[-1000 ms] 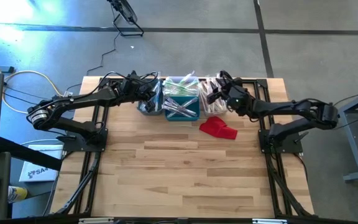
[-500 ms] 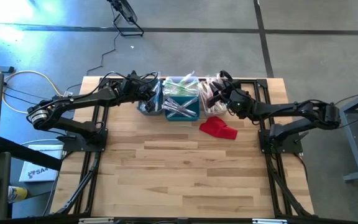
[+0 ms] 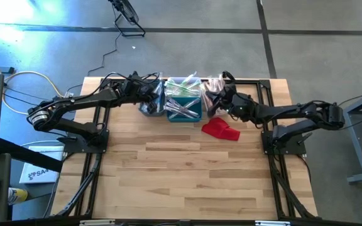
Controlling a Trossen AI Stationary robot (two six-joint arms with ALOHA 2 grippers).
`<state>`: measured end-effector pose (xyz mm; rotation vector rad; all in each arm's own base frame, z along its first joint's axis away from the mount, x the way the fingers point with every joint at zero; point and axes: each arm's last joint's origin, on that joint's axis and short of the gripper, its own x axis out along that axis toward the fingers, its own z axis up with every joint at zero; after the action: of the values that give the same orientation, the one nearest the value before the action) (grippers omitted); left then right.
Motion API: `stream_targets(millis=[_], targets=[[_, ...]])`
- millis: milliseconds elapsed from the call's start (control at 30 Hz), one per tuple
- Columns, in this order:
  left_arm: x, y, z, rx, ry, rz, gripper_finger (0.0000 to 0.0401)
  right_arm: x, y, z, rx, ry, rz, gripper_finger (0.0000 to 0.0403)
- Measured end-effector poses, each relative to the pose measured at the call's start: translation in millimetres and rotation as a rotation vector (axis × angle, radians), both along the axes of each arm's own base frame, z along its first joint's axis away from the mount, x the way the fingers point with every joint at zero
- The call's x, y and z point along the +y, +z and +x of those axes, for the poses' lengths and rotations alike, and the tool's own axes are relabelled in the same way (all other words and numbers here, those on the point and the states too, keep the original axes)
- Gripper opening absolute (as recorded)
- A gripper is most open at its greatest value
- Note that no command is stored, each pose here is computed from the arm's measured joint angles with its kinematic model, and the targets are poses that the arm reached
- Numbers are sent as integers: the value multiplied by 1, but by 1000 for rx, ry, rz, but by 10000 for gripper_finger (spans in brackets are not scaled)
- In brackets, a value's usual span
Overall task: Pick & Place Toothbrushes
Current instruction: Return to Home Position
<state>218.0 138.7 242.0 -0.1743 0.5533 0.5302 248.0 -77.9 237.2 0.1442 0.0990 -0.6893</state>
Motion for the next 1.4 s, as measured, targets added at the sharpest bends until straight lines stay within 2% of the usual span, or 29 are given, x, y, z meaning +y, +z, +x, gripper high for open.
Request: stream_targets(millis=[233, 300, 433, 533, 800, 900, 1133, 1400], targets=[[-3, 0, 2, -54, -74, -98, 0, 8, 0, 5, -15, 295, 49, 4], [-5, 0, 2, -65, -112, -122, 0, 10, 0, 5, -38, 356, 97, 4], [-9, 0, 4, -92, -152, -177, 0, 16, 0, 7, -103, 411, 240, 4], [-18, 1, 10, -94, -159, -166, 0, 27, 0, 9, -125, 419, 289, 4], [-64, 12, 31, -165, -329, -110, 0, 68, 0, 14, -69, 463, 175, 3], [-84, 17, 39, -212, -407, -95, 0, 77, 0, 14, -65, 495, 171, 3], [-125, 26, 48, -309, -420, -71, 0, 101, 1, 12, -56, 658, 187, 2], [-153, 26, 48, -303, -481, -65, 0, 111, 1, 11, -54, 707, 191, 2]])
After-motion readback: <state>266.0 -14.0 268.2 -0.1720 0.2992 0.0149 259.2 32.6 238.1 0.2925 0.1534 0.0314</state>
